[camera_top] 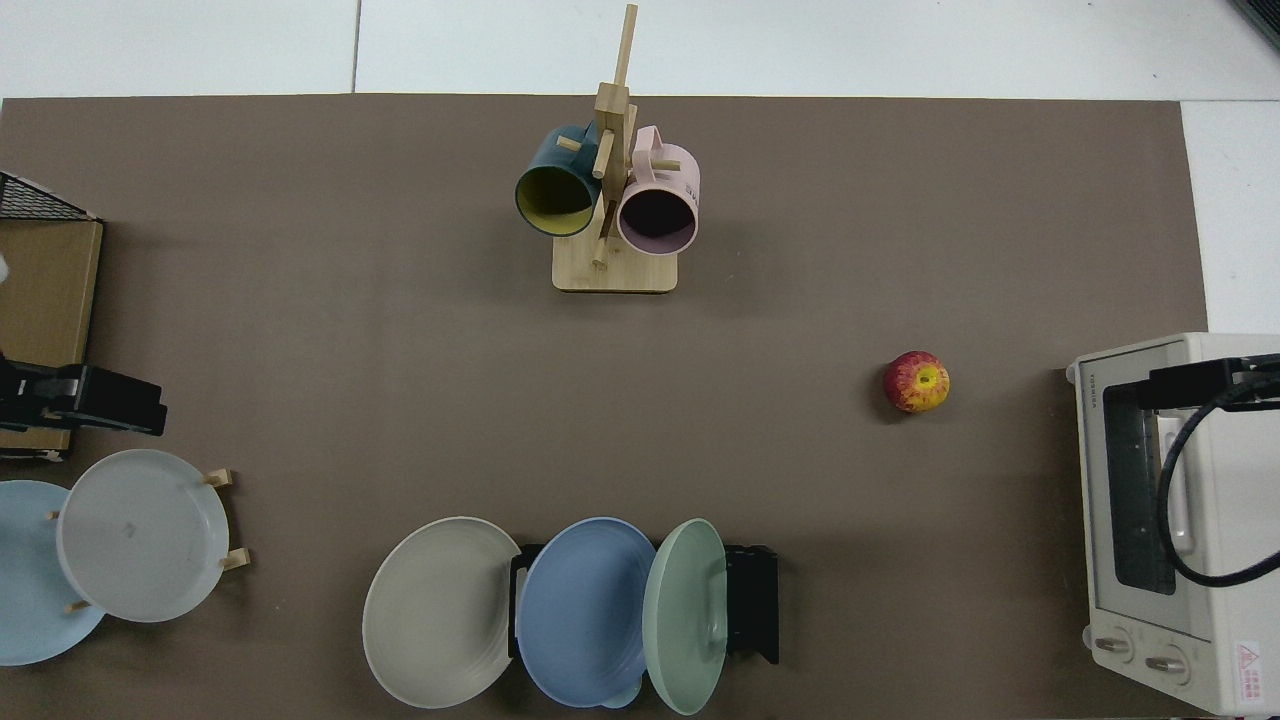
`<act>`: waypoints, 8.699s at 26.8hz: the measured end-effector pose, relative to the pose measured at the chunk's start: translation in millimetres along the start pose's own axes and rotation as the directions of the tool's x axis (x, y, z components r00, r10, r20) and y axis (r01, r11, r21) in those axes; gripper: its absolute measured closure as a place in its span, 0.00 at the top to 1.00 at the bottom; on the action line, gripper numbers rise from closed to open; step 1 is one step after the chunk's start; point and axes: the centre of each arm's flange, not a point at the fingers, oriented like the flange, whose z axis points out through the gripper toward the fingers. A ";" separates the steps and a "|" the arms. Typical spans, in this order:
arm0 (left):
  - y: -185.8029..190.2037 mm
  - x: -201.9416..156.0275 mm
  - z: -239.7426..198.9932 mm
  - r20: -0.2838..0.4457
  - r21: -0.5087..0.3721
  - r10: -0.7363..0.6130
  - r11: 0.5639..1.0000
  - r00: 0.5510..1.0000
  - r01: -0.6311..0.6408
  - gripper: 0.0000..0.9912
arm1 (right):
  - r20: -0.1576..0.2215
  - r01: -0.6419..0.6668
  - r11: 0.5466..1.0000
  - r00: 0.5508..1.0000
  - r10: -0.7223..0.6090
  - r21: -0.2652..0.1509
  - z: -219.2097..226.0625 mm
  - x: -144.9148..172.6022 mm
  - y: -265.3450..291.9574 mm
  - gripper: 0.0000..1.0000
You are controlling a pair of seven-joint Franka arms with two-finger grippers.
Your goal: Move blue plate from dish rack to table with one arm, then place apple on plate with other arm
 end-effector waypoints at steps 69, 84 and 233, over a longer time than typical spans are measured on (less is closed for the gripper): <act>246.9 -112.9 289.0 0.043 -0.128 0.270 0.956 0.962 -0.262 0.48 | 0.000 0.000 1.000 1.000 0.000 0.000 0.0 0.0 0.0 1.00; 238.3 -120.4 258.6 0.119 -0.049 0.266 0.964 0.956 -0.262 0.09 | 0.000 0.000 1.000 1.000 0.000 0.000 0.0 0.0 0.0 1.00; 4.8 43.2 11.5 -0.117 0.041 0.001 0.999 0.993 0.004 1.00 | -0.068 0.087 0.993 0.994 -0.082 0.078 198.7 53.1 -150.4 0.72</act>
